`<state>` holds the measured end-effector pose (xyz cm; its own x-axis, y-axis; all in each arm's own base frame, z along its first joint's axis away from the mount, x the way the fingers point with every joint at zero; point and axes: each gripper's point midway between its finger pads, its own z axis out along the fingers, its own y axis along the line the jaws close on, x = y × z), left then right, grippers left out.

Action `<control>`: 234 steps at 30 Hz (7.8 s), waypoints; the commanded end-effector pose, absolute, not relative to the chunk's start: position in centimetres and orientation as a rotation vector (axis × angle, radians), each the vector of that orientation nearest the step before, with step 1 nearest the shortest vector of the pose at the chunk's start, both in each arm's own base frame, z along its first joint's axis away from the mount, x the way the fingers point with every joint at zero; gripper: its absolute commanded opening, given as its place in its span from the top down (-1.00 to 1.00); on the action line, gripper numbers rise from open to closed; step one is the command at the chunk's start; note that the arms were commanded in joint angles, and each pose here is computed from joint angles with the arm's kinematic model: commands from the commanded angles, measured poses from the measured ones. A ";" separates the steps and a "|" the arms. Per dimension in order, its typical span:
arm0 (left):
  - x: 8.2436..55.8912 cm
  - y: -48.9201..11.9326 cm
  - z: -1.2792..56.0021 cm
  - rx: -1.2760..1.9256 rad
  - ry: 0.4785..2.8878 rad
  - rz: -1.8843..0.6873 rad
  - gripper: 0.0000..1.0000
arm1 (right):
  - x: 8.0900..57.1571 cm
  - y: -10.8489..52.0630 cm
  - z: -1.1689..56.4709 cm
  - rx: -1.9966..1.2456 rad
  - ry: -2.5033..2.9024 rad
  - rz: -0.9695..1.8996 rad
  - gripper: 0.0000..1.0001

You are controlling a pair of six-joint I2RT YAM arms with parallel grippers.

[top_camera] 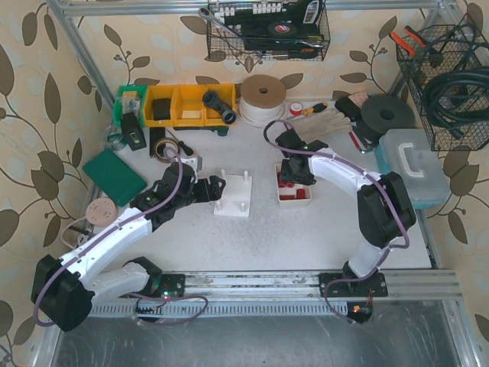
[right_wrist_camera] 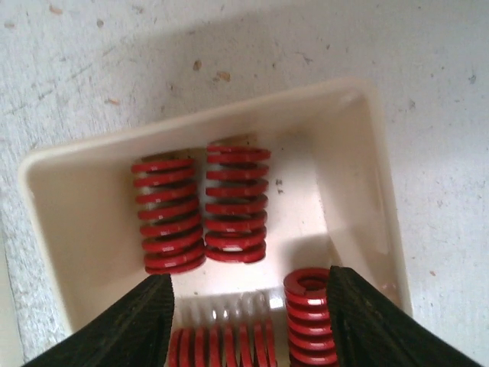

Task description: Install the large spring

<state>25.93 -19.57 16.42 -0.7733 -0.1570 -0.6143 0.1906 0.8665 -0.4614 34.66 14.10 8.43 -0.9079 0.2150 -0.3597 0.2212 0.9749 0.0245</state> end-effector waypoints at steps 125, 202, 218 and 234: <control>22.3 -40.5 35.7 0.330 1.809 -1.878 -0.67 | 30.1 16.5 35.2 0.846 1.261 1.705 1.00; 25.0 -40.1 33.1 0.270 1.969 -1.718 1.00 | 29.4 16.0 31.2 0.902 1.455 1.519 -0.41; 23.0 -29.1 29.7 0.189 2.466 -1.058 1.00 | 29.0 16.9 25.9 0.542 1.975 0.973 -0.72; 25.2 -26.9 29.9 -0.011 2.581 -1.257 1.00 | 29.6 24.6 22.0 0.136 2.174 1.107 -0.55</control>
